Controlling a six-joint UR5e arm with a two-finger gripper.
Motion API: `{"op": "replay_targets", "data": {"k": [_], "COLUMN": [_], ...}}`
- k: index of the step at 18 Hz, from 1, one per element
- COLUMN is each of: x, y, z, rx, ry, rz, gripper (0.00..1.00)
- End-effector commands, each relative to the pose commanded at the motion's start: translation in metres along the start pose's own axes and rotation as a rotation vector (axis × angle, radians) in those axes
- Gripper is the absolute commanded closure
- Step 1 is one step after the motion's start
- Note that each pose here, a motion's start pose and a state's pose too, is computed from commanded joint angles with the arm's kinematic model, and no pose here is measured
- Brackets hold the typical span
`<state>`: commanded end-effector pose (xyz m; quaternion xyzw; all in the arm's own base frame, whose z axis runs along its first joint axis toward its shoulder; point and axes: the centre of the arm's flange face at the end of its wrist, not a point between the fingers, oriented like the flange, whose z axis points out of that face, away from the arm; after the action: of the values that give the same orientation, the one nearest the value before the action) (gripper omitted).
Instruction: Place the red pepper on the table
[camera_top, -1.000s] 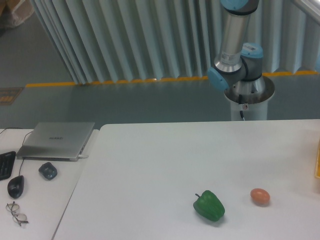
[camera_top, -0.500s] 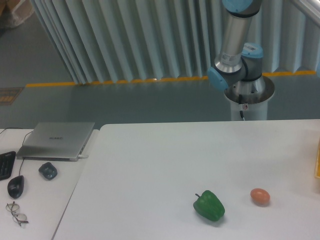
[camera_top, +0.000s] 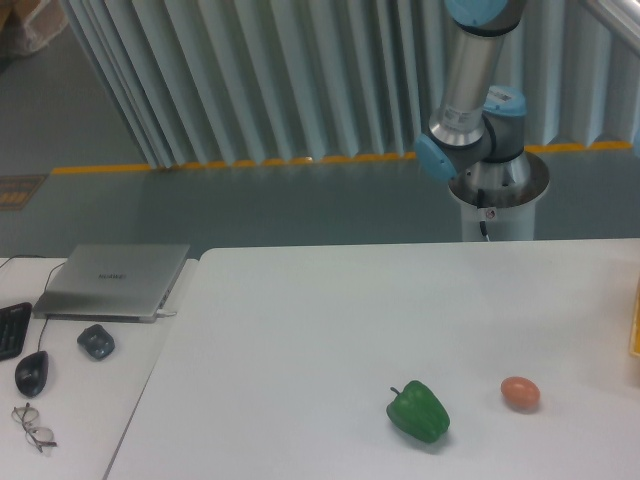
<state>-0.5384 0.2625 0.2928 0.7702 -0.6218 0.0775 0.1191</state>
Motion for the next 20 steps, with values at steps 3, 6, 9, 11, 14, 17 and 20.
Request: {"op": "replay_targets", "data": {"k": [3, 6, 9, 11, 14, 17, 20], "x": [0.001, 0.001, 0.001, 0.0, 0.003, 0.007, 0.007], "y": [0.002, 0.002, 0.002, 0.003, 0.007, 0.014, 0.015], "z": [0.0, 0.002, 0.002, 0.003, 0.004, 0.005, 0.003], "rx": [0.0, 0.001, 0.003, 0.004, 0.004, 0.004, 0.001], "ry": [0.0, 0.002, 0.003, 0.004, 0.003, 0.001, -0.001], "rz": [0.011, 0.011, 0.013, 0.014, 0.004, 0.014, 0.018], "gripper": [0.08, 0.1, 0.11, 0.11, 0.22, 0.38, 0.55]}}
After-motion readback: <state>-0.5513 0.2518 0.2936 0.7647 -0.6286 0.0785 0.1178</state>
